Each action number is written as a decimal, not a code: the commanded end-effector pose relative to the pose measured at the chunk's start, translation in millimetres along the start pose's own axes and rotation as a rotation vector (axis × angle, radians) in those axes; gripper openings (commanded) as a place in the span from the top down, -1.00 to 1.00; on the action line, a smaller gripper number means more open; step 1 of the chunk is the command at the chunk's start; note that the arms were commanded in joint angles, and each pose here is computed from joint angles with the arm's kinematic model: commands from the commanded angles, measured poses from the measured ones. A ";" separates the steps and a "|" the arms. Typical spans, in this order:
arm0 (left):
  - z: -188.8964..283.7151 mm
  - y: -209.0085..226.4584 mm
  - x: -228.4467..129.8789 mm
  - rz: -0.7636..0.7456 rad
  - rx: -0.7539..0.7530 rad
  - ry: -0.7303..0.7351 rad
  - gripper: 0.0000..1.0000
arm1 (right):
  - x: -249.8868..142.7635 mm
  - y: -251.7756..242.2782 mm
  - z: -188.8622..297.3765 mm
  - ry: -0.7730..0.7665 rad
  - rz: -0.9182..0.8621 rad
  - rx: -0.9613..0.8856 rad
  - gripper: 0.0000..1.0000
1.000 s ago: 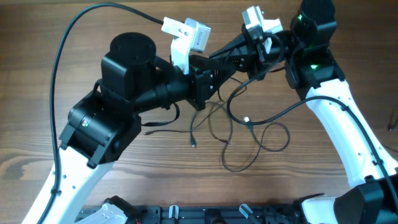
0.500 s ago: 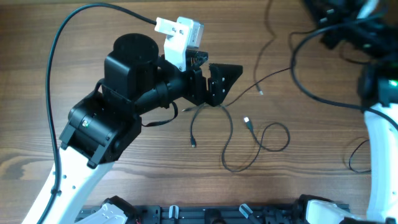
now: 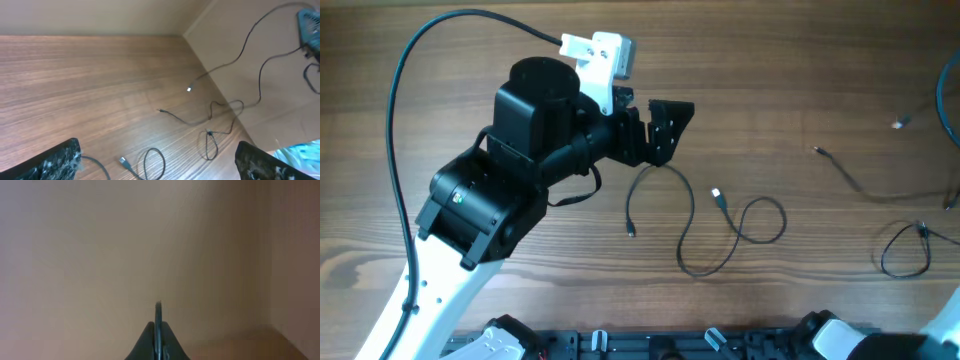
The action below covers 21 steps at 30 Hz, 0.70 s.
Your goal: Untangle cables
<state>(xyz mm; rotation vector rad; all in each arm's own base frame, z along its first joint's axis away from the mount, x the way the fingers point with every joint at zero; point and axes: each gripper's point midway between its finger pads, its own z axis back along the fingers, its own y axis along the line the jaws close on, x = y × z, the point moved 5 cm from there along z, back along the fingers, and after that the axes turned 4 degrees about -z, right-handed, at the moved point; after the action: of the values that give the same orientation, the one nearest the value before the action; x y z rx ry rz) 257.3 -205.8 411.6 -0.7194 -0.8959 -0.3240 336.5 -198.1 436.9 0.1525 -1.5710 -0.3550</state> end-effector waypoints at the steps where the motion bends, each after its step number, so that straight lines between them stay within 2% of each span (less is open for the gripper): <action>1: 0.1 1.4 2.4 -0.009 0.022 -0.014 -1.00 | -51.0 -55.1 -29.6 0.153 0.068 -0.185 0.91; 2: 0.1 1.4 2.4 -0.009 0.022 -0.014 -0.99 | -75.2 -68.4 -37.3 0.231 0.022 -0.203 0.63; 4: 0.1 1.4 2.4 -0.009 0.022 -0.014 -1.00 | -119.6 -86.1 -46.5 0.375 -0.062 -0.220 -1.00; 7: 0.1 1.4 2.4 -0.009 0.022 -0.014 -1.00 | -164.5 -101.8 -50.5 0.516 -0.163 -0.254 -0.99; 9: 0.1 1.4 2.4 -0.009 0.022 -0.014 -1.00 | -176.4 -97.4 -47.2 0.569 -0.235 -0.232 -1.00; 13: 0.3 5.9 2.4 -0.006 0.057 -0.018 -0.99 | -196.1 -51.2 -43.5 0.692 -0.224 0.043 -0.99; 14: 0.6 10.7 1.4 -0.003 0.093 -0.018 -1.00 | -203.9 -38.9 -43.8 0.728 -0.191 0.083 -0.99; 16: 4.3 31.9 -2.5 0.069 0.256 -0.028 -1.00 | -232.0 1.8 -42.0 0.860 -0.101 0.167 -0.99; 17: 9.0 46.5 -6.5 0.113 0.371 -0.034 -1.00 | -247.8 25.7 -37.8 0.942 -0.097 0.193 -1.00; 21: 20.6 69.9 -21.5 0.151 0.552 0.006 -1.00 | -282.6 80.3 -13.0 1.171 -0.131 0.239 -0.99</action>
<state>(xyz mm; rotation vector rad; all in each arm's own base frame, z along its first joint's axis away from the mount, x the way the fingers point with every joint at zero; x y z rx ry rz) 266.6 -163.7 376.4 -0.3971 -0.8437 -0.0748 375.3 -56.1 197.9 0.5420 -0.5010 -0.1493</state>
